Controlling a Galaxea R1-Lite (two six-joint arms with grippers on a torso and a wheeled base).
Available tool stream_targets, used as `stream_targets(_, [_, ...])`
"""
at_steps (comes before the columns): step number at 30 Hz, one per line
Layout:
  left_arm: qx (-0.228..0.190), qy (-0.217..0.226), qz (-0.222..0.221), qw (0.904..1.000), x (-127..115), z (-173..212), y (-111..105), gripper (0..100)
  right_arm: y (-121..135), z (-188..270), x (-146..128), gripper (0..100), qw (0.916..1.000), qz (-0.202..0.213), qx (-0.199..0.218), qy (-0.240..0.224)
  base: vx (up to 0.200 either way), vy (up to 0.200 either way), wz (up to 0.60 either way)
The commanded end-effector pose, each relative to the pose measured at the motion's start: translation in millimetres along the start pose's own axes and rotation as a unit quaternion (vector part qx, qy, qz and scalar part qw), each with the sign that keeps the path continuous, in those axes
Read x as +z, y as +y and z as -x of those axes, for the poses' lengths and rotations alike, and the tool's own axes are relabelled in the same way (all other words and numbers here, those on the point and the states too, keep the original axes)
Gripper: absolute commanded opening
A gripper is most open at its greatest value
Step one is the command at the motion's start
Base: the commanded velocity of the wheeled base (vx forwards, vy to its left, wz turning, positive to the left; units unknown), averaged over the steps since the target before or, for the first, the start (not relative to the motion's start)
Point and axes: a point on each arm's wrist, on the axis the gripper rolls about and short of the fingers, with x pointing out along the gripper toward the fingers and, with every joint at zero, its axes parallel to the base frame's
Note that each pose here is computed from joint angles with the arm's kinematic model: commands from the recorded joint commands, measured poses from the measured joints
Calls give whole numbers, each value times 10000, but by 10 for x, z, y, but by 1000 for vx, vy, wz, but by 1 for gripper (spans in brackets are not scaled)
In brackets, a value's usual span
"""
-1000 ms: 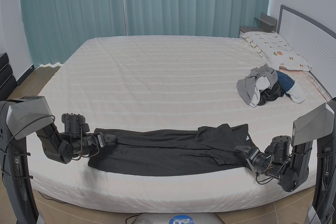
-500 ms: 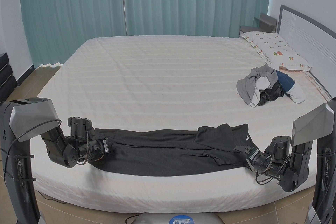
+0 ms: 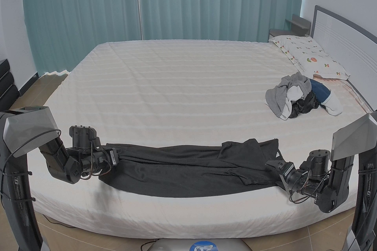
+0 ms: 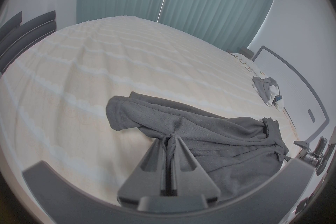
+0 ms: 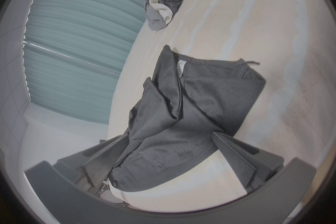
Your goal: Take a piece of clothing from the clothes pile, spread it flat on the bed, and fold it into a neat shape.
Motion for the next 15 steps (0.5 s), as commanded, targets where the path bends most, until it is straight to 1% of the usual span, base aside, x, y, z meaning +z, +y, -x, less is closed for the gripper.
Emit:
stream_targets(1, [-45, -36, 30, 10000, 35, 17, 25, 0, 41, 38, 79, 100, 9998, -61, 126, -150, 0, 0, 0])
stream_targets(7, [-55, -3, 55, 10000, 26, -9, 48, 0, 9, 38, 125, 100, 9997, -107, 111, -182, 0, 0, 0])
stream_targets(8, [-24, -9, 71, 10000, 22, -22, 81, 0, 17, 41, 178, 100, 9995, -123, 181, -227, 0, 0, 0])
stream_targets(11, [-60, 10, 77, 10000, 16, -28, 87, 0, -12, 62, 252, 100, 9992, -188, 192, -284, 0, 0, 0])
stream_targets(15, [-90, 19, 100, 9999, 28, -39, 84, 0, -30, 75, 296, 100, 9991, -229, 222, -281, 0, 0, 0])
